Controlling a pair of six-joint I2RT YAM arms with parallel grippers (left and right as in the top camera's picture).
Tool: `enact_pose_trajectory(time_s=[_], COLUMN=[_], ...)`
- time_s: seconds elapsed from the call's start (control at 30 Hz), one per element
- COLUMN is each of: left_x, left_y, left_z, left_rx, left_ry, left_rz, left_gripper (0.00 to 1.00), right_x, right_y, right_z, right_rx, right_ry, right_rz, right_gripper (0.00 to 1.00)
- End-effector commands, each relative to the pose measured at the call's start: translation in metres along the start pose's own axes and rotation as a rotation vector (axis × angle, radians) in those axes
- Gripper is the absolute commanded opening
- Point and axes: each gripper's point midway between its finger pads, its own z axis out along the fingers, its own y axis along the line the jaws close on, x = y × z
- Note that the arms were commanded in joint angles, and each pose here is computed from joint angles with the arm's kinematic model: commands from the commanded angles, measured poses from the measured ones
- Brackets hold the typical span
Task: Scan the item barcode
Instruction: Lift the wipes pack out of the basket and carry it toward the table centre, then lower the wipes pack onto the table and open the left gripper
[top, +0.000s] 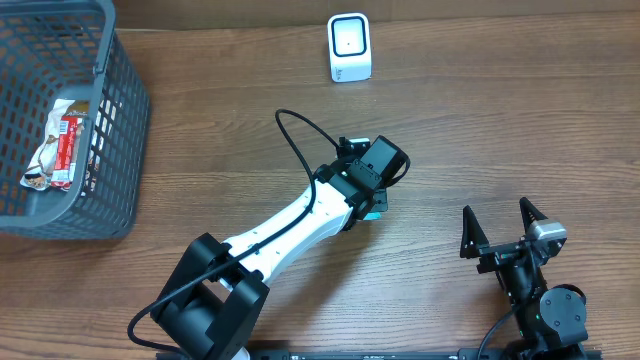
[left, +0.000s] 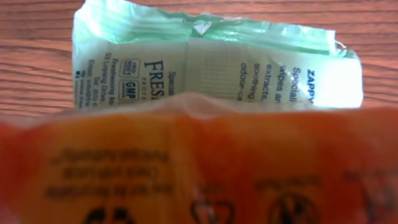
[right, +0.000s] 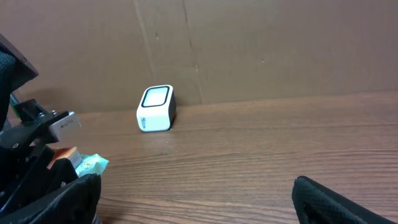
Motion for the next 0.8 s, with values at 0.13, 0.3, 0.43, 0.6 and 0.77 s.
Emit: enact_pose_trajectory(time_s=[0.13,0.3,0.43,0.6,0.77], left_x=[0.001,0.002,0.004,-0.003,-0.020], left_y=[-0.005,-0.006,-0.011,-0.017,-0.021], left_z=[0.000,0.000,-0.001,-0.012,-0.039], left_rx=[0.019,0.026,0.053,0.081,0.093], left_ry=[0.011,0.015,0.034,0.022,-0.018], left_rz=[-0.018,0.026,0.060,0.059,0.107], left_gripper=[0.62,0.73,0.84,0.91,1.00], right_x=[0.002,0.002,0.002,0.002,0.002], right_y=[-0.002,-0.002,-0.002,-0.002,-0.002], right_z=[0.000,0.000,0.000,0.000,0.000], right_rx=[0.008,0.008,0.008,0.008,0.008], right_ry=[-0.001,-0.001,-0.001,-0.001,-0.001], right_rz=[0.004,0.004,0.004,0.004,0.004], right_gripper=[1.00,1.00,1.00,1.00,1.00])
